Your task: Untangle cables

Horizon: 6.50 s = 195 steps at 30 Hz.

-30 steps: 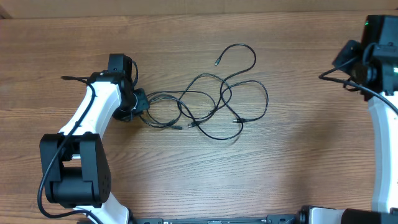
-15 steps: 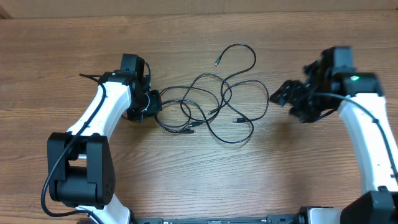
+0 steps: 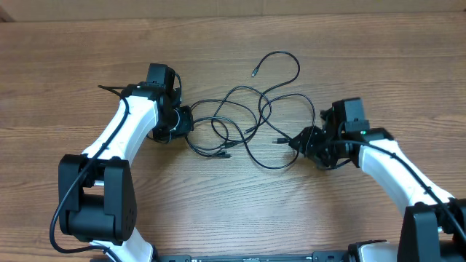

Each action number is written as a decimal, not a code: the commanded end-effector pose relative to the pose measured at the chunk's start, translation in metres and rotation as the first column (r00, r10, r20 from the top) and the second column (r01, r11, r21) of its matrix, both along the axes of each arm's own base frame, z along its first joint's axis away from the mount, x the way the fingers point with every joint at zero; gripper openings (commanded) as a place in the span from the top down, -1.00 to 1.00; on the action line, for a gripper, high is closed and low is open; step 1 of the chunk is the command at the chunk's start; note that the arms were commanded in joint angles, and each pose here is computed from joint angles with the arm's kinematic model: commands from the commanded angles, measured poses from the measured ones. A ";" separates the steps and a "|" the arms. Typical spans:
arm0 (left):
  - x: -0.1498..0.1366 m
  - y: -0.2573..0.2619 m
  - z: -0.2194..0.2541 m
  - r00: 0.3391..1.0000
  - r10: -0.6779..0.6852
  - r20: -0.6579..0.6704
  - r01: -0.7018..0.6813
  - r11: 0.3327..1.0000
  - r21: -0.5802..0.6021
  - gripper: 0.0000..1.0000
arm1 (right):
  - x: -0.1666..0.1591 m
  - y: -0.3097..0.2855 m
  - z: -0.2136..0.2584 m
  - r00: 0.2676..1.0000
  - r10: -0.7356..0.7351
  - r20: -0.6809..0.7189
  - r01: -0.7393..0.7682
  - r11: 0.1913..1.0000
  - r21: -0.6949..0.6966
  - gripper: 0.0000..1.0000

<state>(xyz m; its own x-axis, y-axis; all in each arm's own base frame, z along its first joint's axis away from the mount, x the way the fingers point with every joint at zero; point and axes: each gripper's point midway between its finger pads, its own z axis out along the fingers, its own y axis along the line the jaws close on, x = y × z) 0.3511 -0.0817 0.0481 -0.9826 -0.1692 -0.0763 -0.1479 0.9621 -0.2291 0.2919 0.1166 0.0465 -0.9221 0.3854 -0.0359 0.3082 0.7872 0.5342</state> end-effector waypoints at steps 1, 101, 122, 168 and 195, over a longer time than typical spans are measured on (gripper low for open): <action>0.001 -0.003 0.007 0.999 -0.025 0.021 0.025 1.000 -0.001 0.89 | -0.008 0.003 -0.012 0.996 -0.073 -0.053 0.075 0.997 0.026 -0.02; 0.017 -0.048 0.041 0.981 -0.140 0.135 0.170 0.955 -0.241 0.92 | 0.098 -0.204 0.235 0.949 -0.106 0.297 0.185 0.950 -0.253 -0.77; 0.025 -0.008 0.097 0.969 -0.098 0.228 0.101 0.995 -0.002 0.92 | 0.051 0.004 0.079 0.966 0.256 -0.038 -0.259 0.958 -0.121 -0.77; -0.006 0.055 0.060 0.996 -0.008 0.089 -0.021 0.947 0.321 0.92 | 0.127 -0.033 0.172 0.935 0.120 0.334 0.040 0.899 -0.436 0.93; -0.016 0.128 0.079 0.884 0.391 0.257 -0.467 0.695 0.547 0.92 | 0.098 -0.307 0.313 0.686 -0.412 0.600 0.726 0.438 -0.529 0.93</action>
